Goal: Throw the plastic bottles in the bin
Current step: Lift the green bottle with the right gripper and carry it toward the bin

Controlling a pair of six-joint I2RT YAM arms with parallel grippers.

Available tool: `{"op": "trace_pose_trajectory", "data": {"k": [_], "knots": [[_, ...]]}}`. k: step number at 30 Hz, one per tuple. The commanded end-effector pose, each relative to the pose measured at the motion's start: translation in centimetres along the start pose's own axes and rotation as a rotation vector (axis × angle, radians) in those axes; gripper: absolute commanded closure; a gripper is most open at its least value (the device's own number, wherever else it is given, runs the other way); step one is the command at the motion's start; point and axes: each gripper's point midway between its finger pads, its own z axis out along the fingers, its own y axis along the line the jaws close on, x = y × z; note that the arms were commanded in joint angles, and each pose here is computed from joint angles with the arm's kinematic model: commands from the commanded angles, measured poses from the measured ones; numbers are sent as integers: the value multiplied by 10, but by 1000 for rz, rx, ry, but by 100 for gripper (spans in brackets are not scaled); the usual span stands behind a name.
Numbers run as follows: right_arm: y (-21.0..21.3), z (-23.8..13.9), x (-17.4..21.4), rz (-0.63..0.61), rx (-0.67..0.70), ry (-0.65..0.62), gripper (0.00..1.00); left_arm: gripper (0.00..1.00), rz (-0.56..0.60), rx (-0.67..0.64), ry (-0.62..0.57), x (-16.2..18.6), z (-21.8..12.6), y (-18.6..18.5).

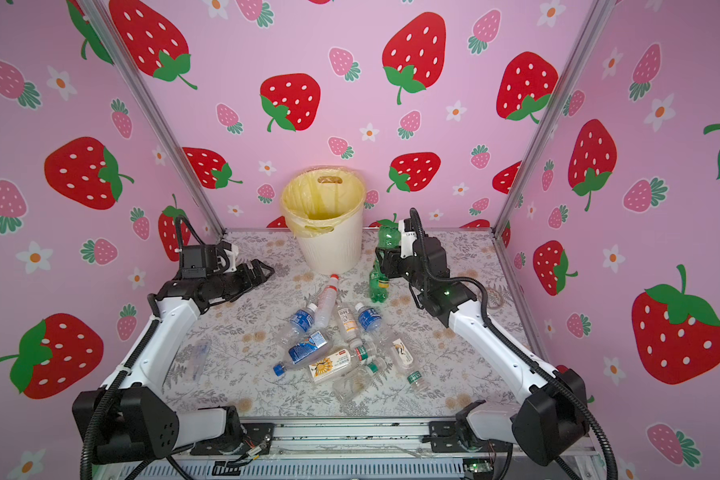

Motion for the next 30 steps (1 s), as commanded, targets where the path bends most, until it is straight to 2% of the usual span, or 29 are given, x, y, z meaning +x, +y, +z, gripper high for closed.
{"op": "trace_pose_trajectory", "data": {"k": [1, 8, 15, 22, 30], "knots": [[19, 5, -30, -51, -38, -72, 42, 1, 4, 21, -13, 0, -5, -3], [44, 30, -53, -76, -95, -102, 42, 1, 5, 19, -15, 0, -5, -3], [49, 46, -54, -93, -114, -99, 42, 1, 7, 19, -18, 0, -6, -3], [45, 28, -48, -118, -105, -114, 42, 1, -3, 20, -24, -2, -6, -1], [30, -14, -16, -103, -84, -113, 42, 1, -19, 37, -26, -4, -7, 0]]}}
